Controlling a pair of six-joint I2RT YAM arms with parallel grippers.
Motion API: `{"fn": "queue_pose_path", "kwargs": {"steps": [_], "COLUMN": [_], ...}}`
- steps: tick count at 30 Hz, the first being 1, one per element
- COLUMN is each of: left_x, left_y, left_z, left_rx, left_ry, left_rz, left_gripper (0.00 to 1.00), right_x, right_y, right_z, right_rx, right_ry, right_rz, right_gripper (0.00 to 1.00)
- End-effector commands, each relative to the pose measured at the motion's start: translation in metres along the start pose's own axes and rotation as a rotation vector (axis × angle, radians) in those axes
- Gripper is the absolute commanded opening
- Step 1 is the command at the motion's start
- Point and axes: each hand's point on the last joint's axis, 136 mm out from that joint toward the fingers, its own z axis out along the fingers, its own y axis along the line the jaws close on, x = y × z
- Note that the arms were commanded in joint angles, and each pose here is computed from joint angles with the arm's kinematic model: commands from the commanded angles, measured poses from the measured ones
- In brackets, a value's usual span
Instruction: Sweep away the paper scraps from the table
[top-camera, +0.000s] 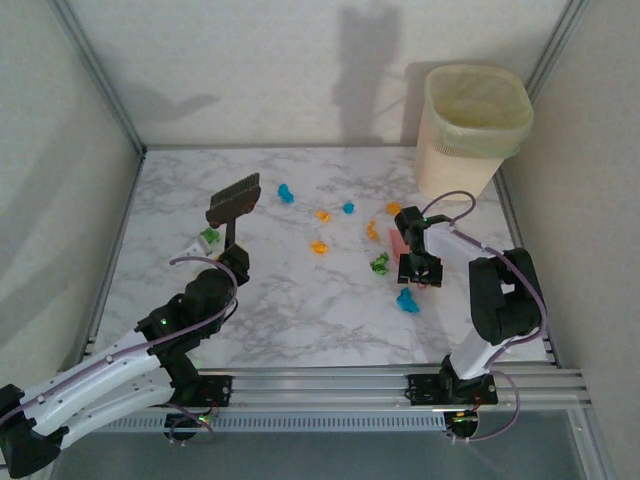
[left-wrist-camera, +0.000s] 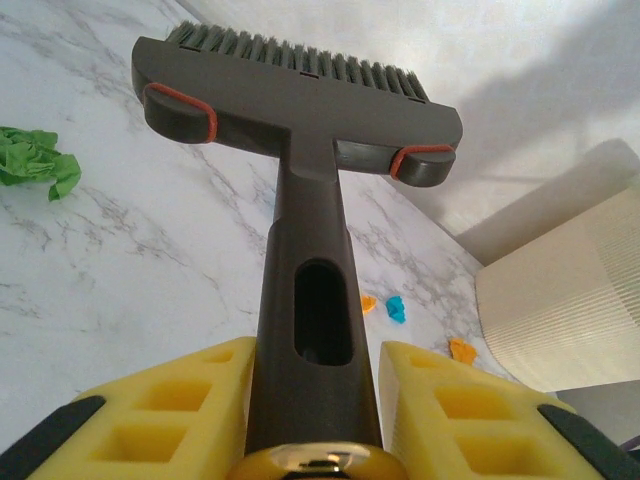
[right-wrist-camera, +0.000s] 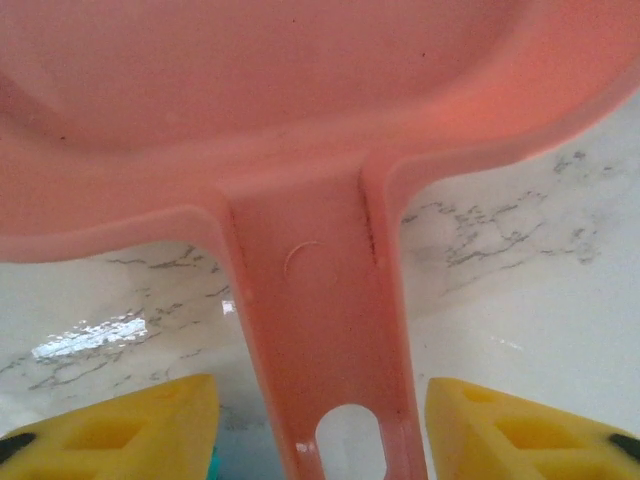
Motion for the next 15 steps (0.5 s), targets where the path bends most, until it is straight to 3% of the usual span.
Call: {"fn": "queue_pose_path", "kwargs": {"steps": [1, 15], "left_x": [-0.0098, -0.0101], "left_y": [0.0016, 0.0052], "left_z": [-0.0001, 0.0016], "left_rx": [-0.012, -0.031], "left_ry": [-0.045, -0.056], "left_rz": [-0.025, -0.019], "left_gripper": [0.00, 0.00], "right_x": [0.0001, -0.0081], "right_y": [-0.0052, -0.0049], "right_z": [0.0039, 0.0039], "right_rx": [0.028, 0.051], "right_ry": [-0.007, -0.050], "right_rz": [-0.006, -0.023], "right_gripper": [0.53, 0.39]}}
